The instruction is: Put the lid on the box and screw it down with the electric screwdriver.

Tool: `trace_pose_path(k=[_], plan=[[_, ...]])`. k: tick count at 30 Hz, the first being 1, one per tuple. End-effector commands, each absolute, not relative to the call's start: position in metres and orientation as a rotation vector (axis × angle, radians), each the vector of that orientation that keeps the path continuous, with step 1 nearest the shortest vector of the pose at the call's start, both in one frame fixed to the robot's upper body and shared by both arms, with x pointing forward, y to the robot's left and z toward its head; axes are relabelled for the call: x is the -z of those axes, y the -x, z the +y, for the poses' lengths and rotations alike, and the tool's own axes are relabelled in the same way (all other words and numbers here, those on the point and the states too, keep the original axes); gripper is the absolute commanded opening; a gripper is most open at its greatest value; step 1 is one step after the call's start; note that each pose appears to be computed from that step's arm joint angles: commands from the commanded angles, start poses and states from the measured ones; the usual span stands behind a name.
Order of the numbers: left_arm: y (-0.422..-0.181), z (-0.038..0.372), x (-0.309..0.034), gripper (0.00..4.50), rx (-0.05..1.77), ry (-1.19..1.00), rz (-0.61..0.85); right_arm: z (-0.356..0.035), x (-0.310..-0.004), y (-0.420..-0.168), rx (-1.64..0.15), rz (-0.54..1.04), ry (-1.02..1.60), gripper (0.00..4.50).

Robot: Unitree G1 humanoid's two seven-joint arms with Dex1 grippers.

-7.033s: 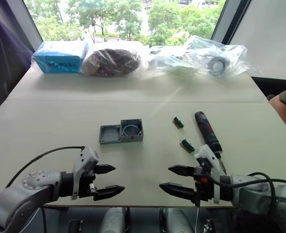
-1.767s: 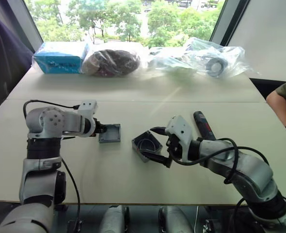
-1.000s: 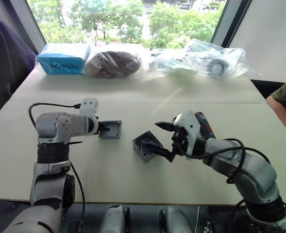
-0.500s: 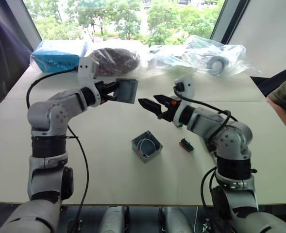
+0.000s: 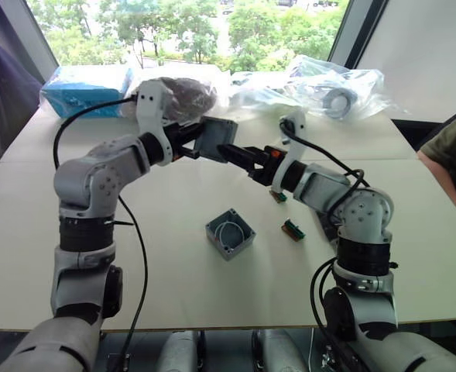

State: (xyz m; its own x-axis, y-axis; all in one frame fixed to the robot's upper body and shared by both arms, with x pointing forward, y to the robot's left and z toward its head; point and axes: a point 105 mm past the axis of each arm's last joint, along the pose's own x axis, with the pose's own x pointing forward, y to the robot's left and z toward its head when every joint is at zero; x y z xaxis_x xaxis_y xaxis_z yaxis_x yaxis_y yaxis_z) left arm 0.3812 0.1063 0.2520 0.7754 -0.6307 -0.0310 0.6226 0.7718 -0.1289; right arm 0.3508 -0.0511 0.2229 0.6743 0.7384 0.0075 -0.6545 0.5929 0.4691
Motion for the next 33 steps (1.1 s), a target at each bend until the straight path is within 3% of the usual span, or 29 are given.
trace_pose_path(k=[1, 9, 11, 16, 23, 27, 30, 33], plan=[[-0.375, 0.107, -0.267, 0.0, 0.692, 0.075, 0.0, -0.05, -0.236, -0.347, -0.83, 0.145, -0.463, 3.2], [-0.371, 0.104, -0.264, 0.0, 0.72, 0.036, 0.0, -0.049, -0.234, -0.345, -0.824, 0.154, -0.46, 0.23], [-0.369, 0.104, -0.263, 0.0, 0.732, 0.029, -0.002, -0.049, -0.232, -0.346, -0.816, 0.16, -0.458, 0.17], [-0.364, 0.106, -0.266, 1.63, 0.774, 0.054, -0.009, -0.048, -0.23, -0.344, -0.818, 0.159, -0.457, 0.17], [-0.344, 0.134, -0.282, 4.41, 0.919, 0.119, 0.053, -0.063, -0.235, -0.343, -0.757, 0.077, -0.396, 0.17], [-0.347, 0.169, -0.304, 4.41, 0.87, 0.189, 0.047, -0.092, -0.248, -0.322, -0.686, -0.119, -0.054, 0.17], [-0.352, 0.168, -0.305, 3.7, 0.887, 0.278, 0.045, -0.093, -0.261, -0.298, -0.661, -0.334, 0.319, 0.17], [-0.354, 0.156, -0.298, 2.57, 0.906, 0.281, -0.002, -0.087, -0.249, -0.277, -0.644, -0.496, 0.765, 0.17]])
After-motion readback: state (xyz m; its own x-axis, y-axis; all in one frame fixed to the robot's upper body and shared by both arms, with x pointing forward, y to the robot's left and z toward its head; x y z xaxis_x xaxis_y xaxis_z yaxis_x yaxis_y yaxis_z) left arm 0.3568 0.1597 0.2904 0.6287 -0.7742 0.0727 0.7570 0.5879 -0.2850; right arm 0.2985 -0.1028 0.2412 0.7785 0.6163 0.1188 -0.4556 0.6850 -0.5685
